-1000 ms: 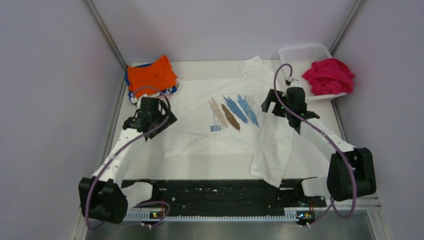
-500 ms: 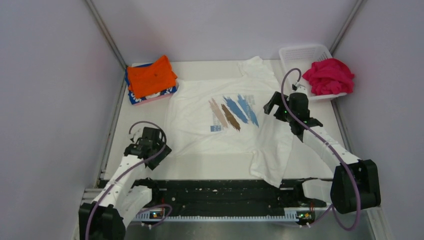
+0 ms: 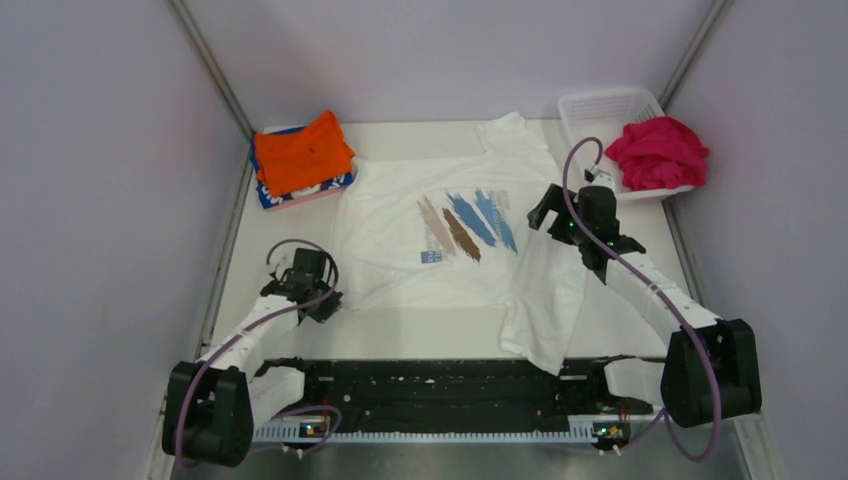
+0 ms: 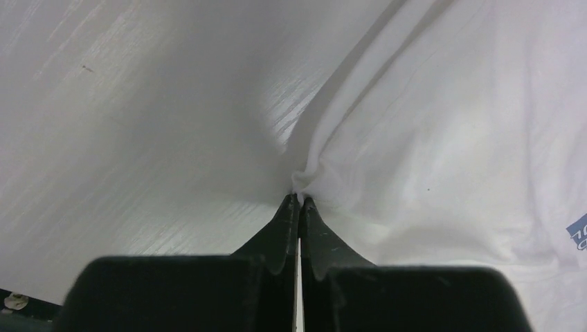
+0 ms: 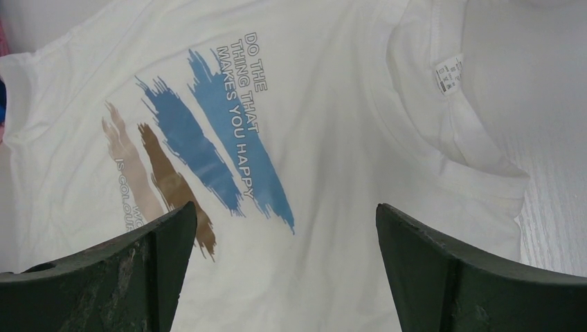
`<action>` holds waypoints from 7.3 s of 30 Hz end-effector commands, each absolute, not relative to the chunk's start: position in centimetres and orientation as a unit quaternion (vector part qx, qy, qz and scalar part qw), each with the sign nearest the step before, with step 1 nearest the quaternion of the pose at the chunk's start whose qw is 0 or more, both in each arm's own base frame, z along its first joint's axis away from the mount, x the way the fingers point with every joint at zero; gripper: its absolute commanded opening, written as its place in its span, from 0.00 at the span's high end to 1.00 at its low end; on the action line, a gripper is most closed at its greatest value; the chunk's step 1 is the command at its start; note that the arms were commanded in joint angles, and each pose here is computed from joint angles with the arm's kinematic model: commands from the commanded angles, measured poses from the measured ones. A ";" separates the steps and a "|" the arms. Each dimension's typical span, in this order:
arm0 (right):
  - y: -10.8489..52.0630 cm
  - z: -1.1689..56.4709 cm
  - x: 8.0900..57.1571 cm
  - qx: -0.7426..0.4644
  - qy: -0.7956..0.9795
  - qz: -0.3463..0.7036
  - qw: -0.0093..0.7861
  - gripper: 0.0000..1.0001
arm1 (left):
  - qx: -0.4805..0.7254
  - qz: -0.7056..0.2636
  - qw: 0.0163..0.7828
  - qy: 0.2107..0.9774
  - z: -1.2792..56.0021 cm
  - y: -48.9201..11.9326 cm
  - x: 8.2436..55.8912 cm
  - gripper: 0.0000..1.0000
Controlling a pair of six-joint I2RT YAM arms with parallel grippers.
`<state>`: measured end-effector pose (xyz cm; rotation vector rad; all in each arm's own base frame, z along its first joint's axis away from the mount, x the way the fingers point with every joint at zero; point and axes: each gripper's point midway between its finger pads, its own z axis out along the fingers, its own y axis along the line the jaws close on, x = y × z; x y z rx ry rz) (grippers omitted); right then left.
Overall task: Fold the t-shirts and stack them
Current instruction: Grab the side of the flattened tshirt closest away from the robot with both arms, then fold the flattened tshirt in 1/3 of the way, then grab the side of the flattened tshirt furthest away from the robot with both arms
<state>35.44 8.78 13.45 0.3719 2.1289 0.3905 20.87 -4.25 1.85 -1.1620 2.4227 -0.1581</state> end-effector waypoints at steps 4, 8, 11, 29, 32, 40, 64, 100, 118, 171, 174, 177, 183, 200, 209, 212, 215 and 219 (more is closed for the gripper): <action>9.0 13.3 33.7 0.155 0.875 0.147 0.434 0.01 | -0.418 -0.077 0.262 0.867 3.0 -4.3 22.1 1.00; 10.6 11.7 30.3 0.124 0.909 0.112 0.382 0.01 | -0.416 -0.068 0.281 0.862 3.9 -3.6 22.2 1.00; 11.3 10.1 26.7 0.092 0.934 0.102 0.330 0.02 | -0.404 -0.070 0.290 0.865 4.5 -3.6 22.5 1.00; 14.4 2.9 8.8 -0.006 0.995 0.085 0.057 0.35 | -0.373 -0.076 0.305 0.873 5.7 -3.7 22.2 1.00; 14.4 1.7 9.6 -0.001 0.995 0.073 0.068 0.38 | -0.370 -0.073 0.297 0.877 5.5 -3.7 22.2 1.00; 13.7 -0.3 11.5 0.020 0.996 0.018 0.090 0.79 | -0.384 -0.057 0.300 0.871 5.4 -3.0 21.5 1.00; 12.7 6.5 14.7 0.013 0.987 0.008 0.159 1.00 | -0.386 -0.105 0.311 0.862 7.6 -4.2 21.4 1.00; 10.8 11.5 42.8 -0.092 0.941 -0.078 0.316 0.90 | -0.410 -0.082 0.383 0.824 10.5 -2.2 39.7 1.00; 14.6 11.6 41.9 -0.040 0.933 0.060 0.352 0.01 | -0.349 -0.149 0.401 0.834 14.4 -4.4 38.5 0.01; 12.5 1.9 32.7 0.140 0.947 0.095 0.274 0.01 | -0.333 -0.125 0.244 0.902 2.0 -6.5 33.0 0.01; 12.2 1.3 29.6 0.147 0.950 0.105 0.253 0.01 | -0.342 -0.123 0.232 0.902 1.9 -6.3 30.2 0.01; 11.8 1.6 26.6 0.139 0.954 0.104 0.244 0.01 | -0.363 -0.127 0.224 0.895 1.7 -6.2 27.1 0.01; 12.7 1.6 22.4 0.111 0.957 0.133 0.231 0.01 | -0.395 -0.132 0.204 0.886 0.8 -6.1 21.3 0.01; 13.0 6.9 24.5 0.077 0.938 0.128 0.312 0.01 | -0.384 -0.146 0.312 0.857 6.8 -4.9 22.5 0.01; 14.4 8.8 26.9 0.066 0.927 0.147 0.338 0.01 | -0.356 -0.197 0.315 0.857 8.2 -7.1 27.0 0.01; 14.4 8.7 27.4 0.068 0.927 0.140 0.341 0.01 | -0.370 -0.154 0.314 0.861 6.9 -5.8 27.7 0.01; 14.2 8.9 28.0 0.070 0.925 0.133 0.349 0.01 | -0.383 -0.113 0.311 0.863 5.8 -4.6 28.4 0.01; 13.9 9.1 28.8 0.077 0.923 0.128 0.355 0.01 | -0.399 -0.083 0.320 0.855 5.1 -3.3 29.5 0.01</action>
